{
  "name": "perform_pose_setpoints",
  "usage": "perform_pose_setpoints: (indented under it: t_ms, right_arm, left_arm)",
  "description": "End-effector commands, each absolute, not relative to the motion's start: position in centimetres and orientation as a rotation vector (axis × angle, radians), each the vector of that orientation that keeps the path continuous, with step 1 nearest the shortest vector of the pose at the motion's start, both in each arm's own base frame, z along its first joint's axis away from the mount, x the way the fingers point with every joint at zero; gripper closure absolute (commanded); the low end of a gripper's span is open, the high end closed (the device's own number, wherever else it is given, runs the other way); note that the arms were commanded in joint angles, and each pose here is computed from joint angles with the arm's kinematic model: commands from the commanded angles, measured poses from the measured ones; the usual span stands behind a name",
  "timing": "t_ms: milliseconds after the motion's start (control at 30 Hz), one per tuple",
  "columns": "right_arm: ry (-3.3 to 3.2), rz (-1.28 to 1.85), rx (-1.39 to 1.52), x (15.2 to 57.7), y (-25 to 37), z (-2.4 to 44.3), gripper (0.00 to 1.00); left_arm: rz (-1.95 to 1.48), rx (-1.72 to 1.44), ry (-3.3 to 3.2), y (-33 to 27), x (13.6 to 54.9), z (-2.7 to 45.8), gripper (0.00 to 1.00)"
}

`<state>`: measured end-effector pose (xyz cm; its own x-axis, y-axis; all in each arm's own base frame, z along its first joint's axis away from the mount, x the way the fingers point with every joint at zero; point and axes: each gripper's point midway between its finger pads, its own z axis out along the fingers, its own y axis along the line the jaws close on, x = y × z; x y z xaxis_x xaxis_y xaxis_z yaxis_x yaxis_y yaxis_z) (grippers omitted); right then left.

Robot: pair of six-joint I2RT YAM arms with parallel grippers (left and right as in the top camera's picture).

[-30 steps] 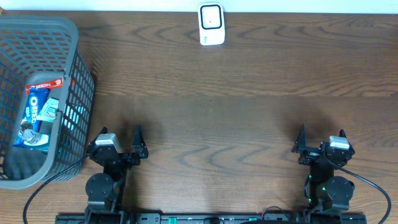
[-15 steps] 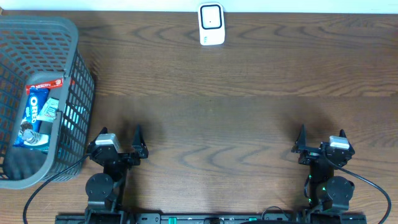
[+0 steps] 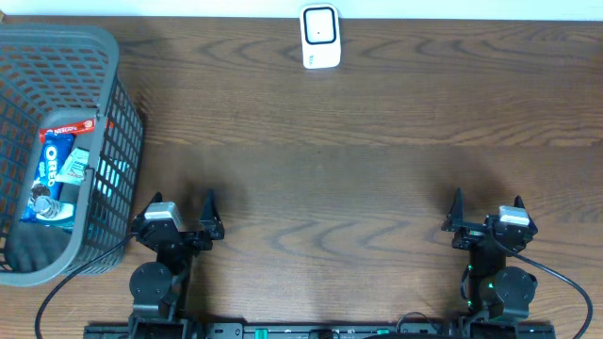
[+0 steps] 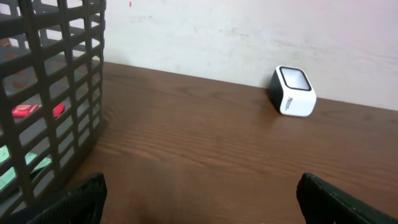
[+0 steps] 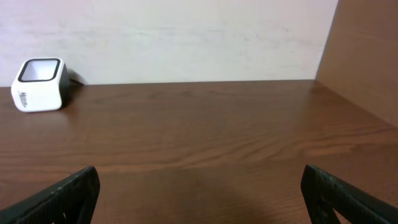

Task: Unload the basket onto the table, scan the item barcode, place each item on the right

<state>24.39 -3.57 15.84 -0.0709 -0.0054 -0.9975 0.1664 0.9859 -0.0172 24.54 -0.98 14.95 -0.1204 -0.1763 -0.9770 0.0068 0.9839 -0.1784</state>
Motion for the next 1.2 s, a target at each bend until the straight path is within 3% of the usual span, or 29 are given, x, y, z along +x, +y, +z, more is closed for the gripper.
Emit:
perform_pose_setpoints:
  t_ms: [0,333,800,1033,1167]
  right_arm:
    - [1.638,-0.144,0.107,24.4,-3.3,15.8,0.01]
    - [1.638,-0.144,0.107,24.4,-3.3,15.8,0.01]
    - [1.638,-0.144,0.107,24.4,-3.3,15.8,0.01]
    - [1.638,-0.144,0.107,24.4,-3.3,15.8,0.01]
    - [1.638,-0.144,0.107,24.4,-3.3,15.8,0.01]
  left_arm:
    - [-0.129,-0.11,1.741,-0.9,24.4,13.3,0.02]
    - [-0.158,-0.108,1.766,-1.3,24.0,14.0,0.02]
    - [-0.258,-0.066,1.911,-2.9,22.2,22.8,0.02]
    - [-0.349,-0.148,2.093,-3.7,21.9,33.0,0.02]
    - [-0.397,-0.13,2.202,-4.6,21.7,34.5,0.02]
